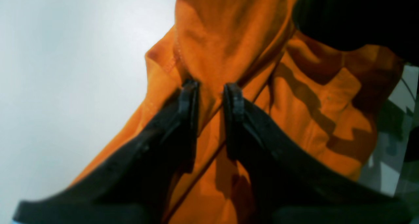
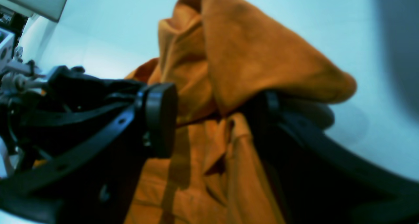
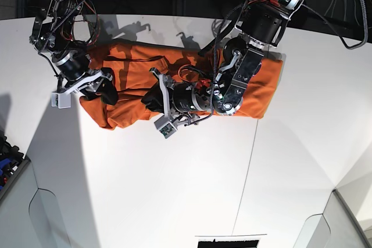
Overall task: Layout the t-shirt on the table in an organized manner, then fold the t-shirt properly
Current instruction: 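Fold the held end over toward the right gripper with the left gripper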
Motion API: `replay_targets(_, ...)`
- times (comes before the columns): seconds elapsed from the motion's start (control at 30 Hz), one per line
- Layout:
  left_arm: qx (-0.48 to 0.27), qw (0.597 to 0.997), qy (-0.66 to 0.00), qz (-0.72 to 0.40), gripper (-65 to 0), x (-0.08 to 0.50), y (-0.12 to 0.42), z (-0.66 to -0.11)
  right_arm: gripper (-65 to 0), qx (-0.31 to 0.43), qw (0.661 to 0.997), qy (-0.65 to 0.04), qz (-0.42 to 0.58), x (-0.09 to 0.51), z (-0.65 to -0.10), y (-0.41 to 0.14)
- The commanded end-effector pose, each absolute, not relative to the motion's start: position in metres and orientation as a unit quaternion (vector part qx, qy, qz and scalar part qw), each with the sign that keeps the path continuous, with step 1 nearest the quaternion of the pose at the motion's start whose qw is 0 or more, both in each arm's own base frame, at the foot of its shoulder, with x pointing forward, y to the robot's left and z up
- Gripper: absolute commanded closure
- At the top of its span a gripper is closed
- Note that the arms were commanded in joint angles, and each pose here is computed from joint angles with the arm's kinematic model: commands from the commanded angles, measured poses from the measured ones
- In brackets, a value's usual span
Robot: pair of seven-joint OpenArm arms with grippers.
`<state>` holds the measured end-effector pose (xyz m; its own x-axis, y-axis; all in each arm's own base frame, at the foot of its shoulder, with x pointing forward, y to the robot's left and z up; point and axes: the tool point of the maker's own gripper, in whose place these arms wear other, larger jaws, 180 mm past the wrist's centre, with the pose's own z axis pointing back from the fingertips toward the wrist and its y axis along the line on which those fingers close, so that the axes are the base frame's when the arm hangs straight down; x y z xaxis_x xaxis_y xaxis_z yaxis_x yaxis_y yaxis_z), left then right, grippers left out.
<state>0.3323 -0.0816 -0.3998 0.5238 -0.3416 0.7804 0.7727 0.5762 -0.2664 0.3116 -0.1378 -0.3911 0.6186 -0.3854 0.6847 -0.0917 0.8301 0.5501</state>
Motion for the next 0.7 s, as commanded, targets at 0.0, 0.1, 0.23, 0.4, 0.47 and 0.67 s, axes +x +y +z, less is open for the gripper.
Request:
replay_targets(0.0, -0.321, 0.802, -0.371, -0.340, -13.7, 0.342, -0.089, -0.382, -29.5, 0.278, 0.840, -0.456, -0.092, 0.324, -0.376, -0.143)
replay_targets(0.1, -0.322, 0.803, -0.370, -0.339, -13.7, 0.340, -0.089, -0.383, -10.8, 0.266, 0.845, -0.453, -0.101, 0.324, -0.379, -0.148)
replay_targets(0.23, -0.325, 0.804, -0.367, -0.338, -13.7, 0.337, -0.089, -0.386, 0.0, 0.254, 0.850, -0.452, -0.094, 0.325, -0.381, -0.150)
replay_targets(0.4, -0.337, 0.800, -0.369, -0.333, -13.7, 0.337, -0.092, -0.381, 0.0, 0.246, 0.850, -0.461, -0.071, 0.334, -0.375, -0.148)
replay_targets(0.47, -0.353, 0.788, -0.371, -0.342, -13.7, 0.333, -0.097, -0.374, 0.0, 0.246, 0.848, -0.465, -0.068, 0.337, -0.372, -0.148)
replay_targets(0.67, -0.384, 0.755, -0.388, -0.362, -13.7, 0.327, -0.110, -0.336, 0.0, 0.244, 0.848, -0.466, -0.067, 0.339, -0.371, -0.149)
